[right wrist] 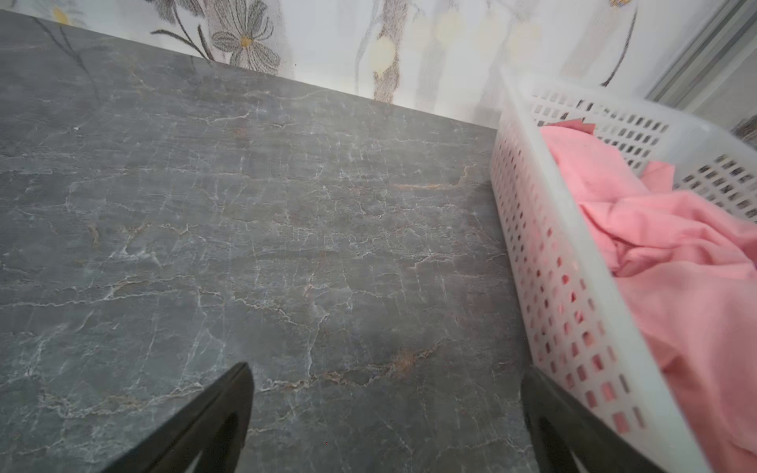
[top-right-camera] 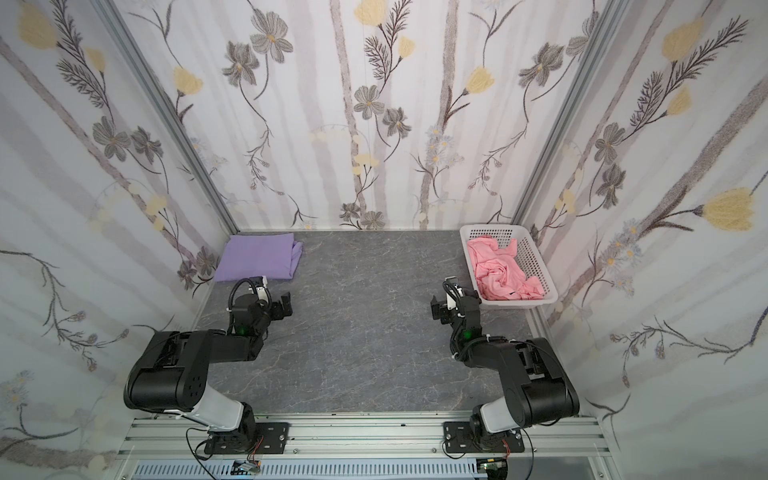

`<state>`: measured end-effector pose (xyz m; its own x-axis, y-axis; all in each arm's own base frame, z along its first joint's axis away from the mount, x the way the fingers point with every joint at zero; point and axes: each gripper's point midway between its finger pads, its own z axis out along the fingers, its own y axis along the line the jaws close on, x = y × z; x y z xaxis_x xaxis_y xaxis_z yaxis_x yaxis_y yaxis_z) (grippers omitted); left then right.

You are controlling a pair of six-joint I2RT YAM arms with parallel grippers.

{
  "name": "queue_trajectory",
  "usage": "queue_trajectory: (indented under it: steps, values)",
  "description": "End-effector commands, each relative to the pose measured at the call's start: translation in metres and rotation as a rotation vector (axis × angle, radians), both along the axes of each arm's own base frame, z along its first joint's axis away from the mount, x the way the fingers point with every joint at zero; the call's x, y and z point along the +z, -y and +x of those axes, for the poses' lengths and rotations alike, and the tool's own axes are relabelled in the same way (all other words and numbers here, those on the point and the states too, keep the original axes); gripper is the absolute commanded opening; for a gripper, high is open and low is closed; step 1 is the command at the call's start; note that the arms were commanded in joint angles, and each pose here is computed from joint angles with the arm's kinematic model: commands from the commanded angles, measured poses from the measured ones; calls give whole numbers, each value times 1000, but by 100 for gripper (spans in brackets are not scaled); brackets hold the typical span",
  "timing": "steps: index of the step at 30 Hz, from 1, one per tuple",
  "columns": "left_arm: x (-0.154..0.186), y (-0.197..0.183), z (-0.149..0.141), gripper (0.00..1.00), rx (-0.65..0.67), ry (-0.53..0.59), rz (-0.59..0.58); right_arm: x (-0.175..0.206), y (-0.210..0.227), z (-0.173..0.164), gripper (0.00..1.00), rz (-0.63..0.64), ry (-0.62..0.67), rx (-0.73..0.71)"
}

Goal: Fold and stack t-shirts
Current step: Reset both arms

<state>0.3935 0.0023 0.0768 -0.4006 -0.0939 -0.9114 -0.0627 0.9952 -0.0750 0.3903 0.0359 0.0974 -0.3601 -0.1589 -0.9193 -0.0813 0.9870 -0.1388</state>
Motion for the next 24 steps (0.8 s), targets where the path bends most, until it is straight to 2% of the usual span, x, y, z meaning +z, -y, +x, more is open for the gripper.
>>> queue_trajectory:
  steps: [1,24]
  values:
    - [10,-2,5,100,4,46,17,-3,-4,0,100,34,-31,24]
    - [11,-2,5,100,0,45,11,-4,-5,2,100,39,-40,37]
